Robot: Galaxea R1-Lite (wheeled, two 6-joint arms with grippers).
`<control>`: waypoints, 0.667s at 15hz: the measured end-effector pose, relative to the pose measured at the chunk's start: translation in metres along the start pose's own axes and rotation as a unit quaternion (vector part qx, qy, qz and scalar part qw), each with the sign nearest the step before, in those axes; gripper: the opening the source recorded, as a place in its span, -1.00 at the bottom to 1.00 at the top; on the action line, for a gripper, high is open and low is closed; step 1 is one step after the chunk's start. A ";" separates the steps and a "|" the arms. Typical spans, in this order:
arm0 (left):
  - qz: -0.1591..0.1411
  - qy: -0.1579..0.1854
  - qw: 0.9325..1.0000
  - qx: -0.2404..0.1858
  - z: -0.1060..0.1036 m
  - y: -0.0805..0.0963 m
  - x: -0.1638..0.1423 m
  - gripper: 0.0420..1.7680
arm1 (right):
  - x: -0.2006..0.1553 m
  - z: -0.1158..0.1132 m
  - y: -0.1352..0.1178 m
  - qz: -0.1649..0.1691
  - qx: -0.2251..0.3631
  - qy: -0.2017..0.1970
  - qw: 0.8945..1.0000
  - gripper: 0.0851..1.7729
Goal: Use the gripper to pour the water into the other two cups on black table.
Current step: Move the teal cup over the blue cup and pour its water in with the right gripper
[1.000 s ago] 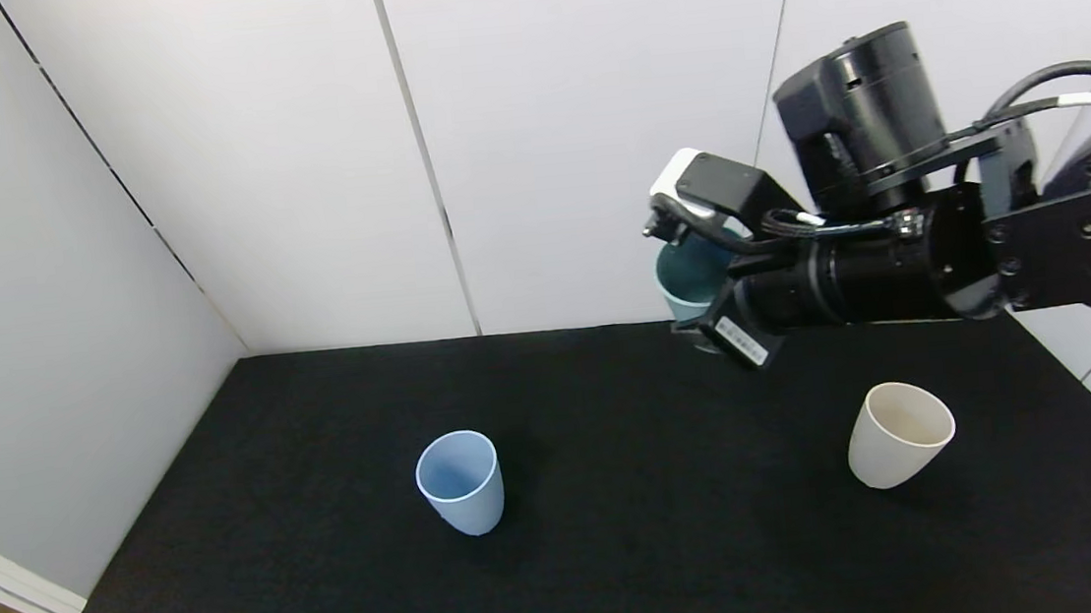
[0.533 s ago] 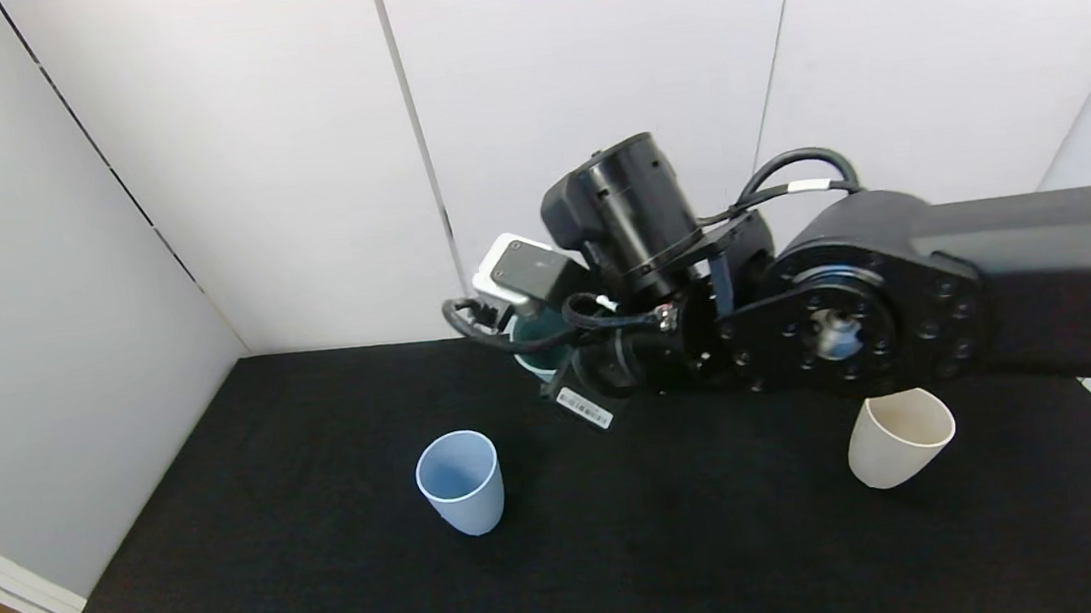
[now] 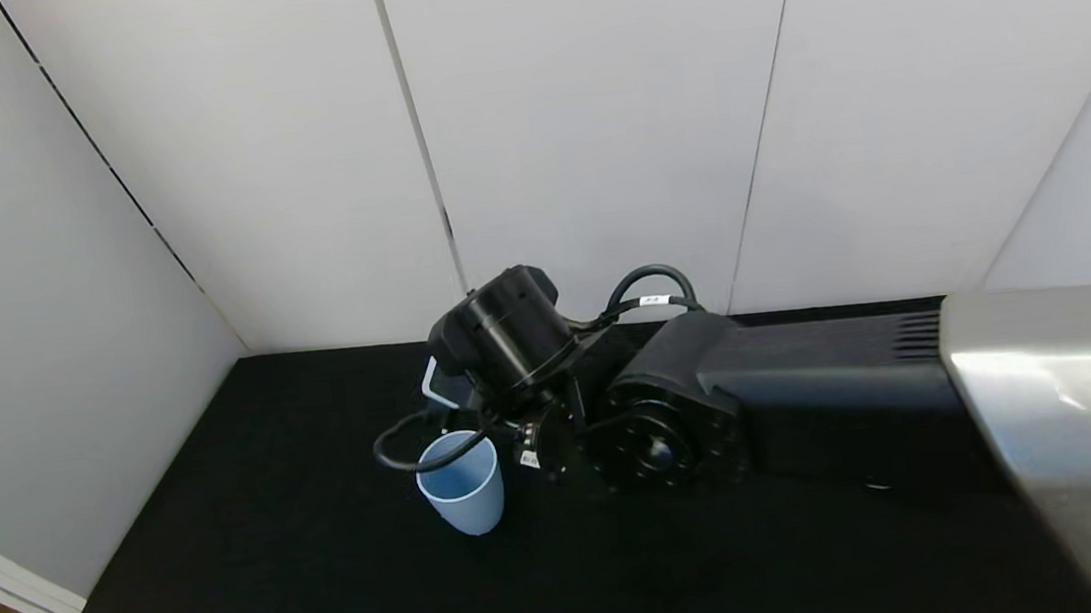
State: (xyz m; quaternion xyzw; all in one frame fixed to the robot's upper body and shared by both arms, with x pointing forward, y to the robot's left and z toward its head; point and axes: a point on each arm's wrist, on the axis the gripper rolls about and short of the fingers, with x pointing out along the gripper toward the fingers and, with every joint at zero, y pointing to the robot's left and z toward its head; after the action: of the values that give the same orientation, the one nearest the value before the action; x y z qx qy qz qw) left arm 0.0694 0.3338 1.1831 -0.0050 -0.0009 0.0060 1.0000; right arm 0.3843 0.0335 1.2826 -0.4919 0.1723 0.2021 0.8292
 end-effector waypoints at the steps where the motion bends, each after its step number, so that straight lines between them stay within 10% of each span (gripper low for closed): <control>1: 0.000 0.000 1.000 0.000 0.000 0.000 0.000 0.94 | 0.004 0.000 0.007 -0.006 -0.015 0.009 1.000 0.32; 10: 0.000 0.000 1.000 0.000 0.000 0.000 0.000 0.94 | 0.018 0.018 0.035 -0.054 -0.036 -0.031 0.997 0.32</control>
State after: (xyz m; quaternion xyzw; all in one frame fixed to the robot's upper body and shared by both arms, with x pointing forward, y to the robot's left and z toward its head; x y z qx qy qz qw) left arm 0.0694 0.3338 1.1832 -0.0050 -0.0013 0.0055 1.0000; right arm 0.3835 0.0670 1.2563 -0.5231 0.1122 0.1780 0.8258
